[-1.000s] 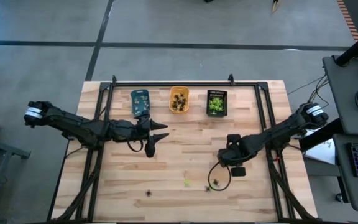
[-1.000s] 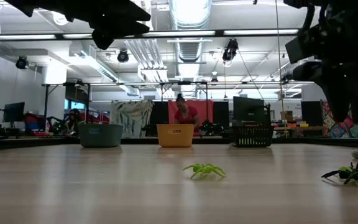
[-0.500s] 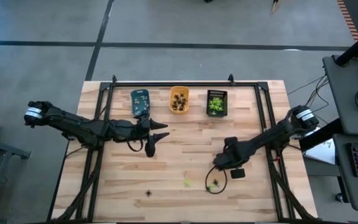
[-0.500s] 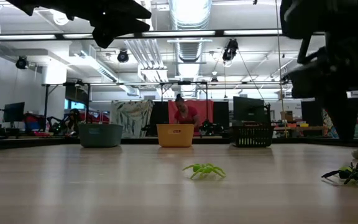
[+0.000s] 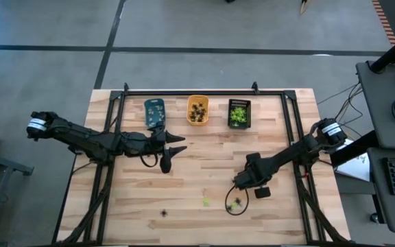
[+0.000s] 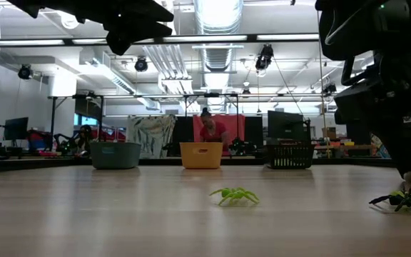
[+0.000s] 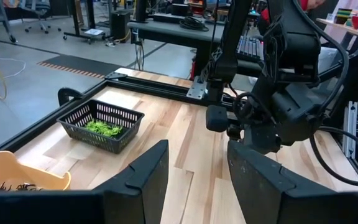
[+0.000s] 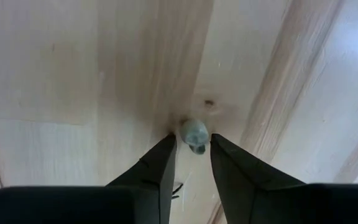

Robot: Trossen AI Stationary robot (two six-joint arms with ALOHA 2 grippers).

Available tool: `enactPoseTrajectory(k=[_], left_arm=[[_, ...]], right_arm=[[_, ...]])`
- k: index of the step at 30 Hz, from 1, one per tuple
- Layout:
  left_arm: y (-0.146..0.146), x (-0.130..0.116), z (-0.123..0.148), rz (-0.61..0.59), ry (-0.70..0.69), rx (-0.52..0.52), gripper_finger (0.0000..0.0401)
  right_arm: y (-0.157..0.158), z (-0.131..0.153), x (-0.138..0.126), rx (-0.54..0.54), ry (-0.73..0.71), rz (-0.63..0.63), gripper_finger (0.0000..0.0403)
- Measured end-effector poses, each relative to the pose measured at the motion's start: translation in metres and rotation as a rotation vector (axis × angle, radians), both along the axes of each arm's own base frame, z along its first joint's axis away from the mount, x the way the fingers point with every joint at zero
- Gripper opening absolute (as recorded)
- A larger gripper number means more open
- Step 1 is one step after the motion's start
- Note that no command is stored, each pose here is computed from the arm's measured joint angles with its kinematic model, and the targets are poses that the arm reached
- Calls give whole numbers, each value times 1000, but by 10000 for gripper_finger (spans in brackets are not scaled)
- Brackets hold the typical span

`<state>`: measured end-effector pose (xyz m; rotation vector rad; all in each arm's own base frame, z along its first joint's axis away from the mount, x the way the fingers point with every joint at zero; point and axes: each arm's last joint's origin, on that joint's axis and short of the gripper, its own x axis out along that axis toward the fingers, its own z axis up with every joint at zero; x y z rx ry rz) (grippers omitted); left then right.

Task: Sort Halloween decoration
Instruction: Put the white skull toy into the blue bin

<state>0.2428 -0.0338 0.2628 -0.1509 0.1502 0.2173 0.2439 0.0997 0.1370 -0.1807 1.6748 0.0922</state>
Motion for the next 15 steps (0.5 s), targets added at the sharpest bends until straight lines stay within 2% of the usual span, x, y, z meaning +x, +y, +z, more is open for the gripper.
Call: enactPoseTrajectory(k=[15], left_arm=[[0,0,0,0,1,5,148]], right_arm=[[0,0,2,12,-14,-7,27]])
